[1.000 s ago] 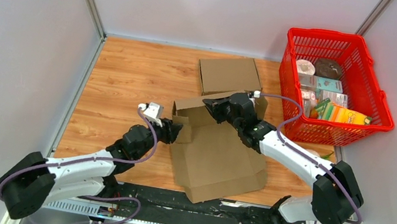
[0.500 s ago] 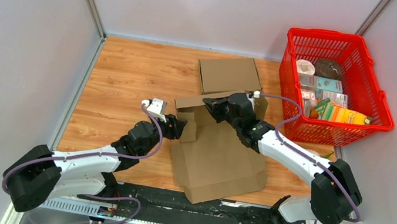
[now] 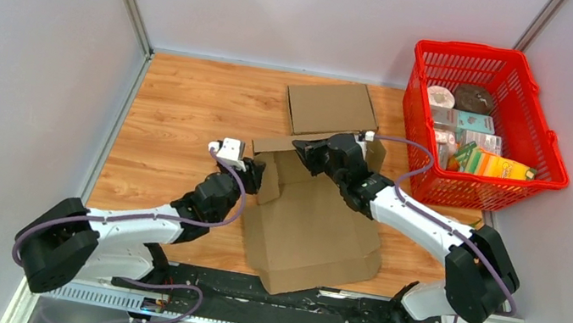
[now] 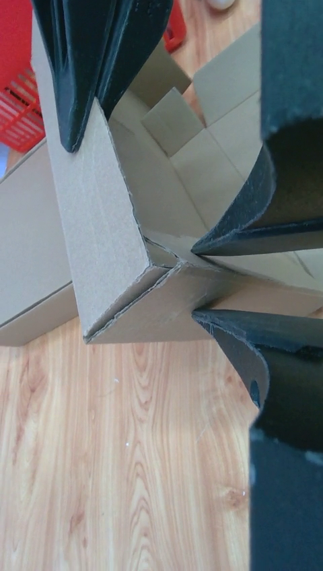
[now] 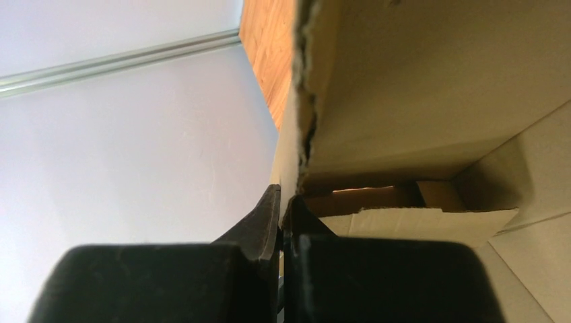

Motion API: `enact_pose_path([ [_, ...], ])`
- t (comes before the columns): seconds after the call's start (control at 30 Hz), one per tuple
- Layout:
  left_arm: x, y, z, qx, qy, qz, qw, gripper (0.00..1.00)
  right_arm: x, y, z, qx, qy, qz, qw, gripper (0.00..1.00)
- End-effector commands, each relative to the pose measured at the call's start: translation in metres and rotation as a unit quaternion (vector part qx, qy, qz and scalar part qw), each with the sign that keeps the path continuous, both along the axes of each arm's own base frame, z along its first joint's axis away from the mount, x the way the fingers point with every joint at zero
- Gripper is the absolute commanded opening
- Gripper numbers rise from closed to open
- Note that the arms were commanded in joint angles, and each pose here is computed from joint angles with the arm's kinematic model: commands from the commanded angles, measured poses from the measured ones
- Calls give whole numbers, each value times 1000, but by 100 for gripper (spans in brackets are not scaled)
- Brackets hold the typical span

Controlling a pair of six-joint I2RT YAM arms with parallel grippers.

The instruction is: Fold the paper box

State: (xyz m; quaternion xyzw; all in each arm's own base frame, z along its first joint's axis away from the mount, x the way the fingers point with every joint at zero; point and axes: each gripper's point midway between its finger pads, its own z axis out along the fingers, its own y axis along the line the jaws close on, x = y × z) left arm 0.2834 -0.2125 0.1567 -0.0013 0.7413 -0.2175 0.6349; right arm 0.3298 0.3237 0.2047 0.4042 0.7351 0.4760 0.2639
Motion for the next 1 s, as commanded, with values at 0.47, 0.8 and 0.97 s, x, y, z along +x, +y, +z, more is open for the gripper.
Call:
enact_pose_path([
  [0.47, 0, -16, 4, 86, -7, 40, 995, 52, -21, 2, 9, 10, 11, 34, 999, 0],
  [0.8, -16, -7, -23, 28, 28, 34, 999, 66, -19, -2, 15, 23, 12, 26, 999, 0],
  [0.97, 9, 0, -5, 75, -3, 101, 992, 34, -23, 3, 18, 54, 22, 31, 998, 0],
])
